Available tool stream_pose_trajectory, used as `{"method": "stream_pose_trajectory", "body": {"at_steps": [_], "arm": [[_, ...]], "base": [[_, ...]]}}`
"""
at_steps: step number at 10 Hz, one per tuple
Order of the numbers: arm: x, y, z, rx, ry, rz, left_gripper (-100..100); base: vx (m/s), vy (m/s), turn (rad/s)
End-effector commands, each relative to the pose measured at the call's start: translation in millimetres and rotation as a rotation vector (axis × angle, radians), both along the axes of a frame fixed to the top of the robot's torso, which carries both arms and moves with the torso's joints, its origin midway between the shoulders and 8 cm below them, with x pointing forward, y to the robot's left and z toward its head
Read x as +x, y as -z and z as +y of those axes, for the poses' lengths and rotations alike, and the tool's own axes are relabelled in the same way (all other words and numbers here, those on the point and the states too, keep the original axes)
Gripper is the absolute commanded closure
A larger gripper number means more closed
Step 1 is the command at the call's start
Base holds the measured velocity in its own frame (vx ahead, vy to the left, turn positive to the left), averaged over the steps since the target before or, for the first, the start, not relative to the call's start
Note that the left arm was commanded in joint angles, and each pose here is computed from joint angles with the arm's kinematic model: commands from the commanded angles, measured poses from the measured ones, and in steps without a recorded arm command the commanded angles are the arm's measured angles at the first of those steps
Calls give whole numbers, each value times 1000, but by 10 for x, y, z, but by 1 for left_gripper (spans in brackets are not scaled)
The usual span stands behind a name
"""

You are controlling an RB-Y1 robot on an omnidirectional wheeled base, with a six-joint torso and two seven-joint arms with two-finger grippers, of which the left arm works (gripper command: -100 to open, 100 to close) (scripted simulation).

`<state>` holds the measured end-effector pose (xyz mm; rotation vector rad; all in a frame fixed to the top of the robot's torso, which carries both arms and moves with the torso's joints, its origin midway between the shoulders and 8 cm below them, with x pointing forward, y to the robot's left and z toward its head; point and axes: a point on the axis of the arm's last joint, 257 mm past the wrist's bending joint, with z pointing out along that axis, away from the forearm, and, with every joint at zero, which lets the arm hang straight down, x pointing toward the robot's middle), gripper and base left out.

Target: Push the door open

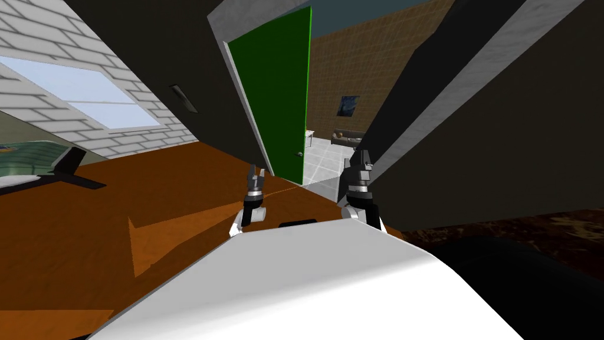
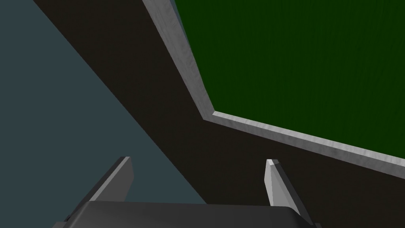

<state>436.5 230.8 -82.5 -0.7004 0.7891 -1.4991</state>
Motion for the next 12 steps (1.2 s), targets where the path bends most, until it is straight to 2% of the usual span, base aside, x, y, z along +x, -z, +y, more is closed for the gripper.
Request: {"method": "stream_pose_trajectory", "body": {"at_steps": [1,12], "arm": [[19,86,11,3,2,12,-100],[397,982,-122,61,37,174,-100]], "base": [[55,8,-12],[92,19,-60]]}}
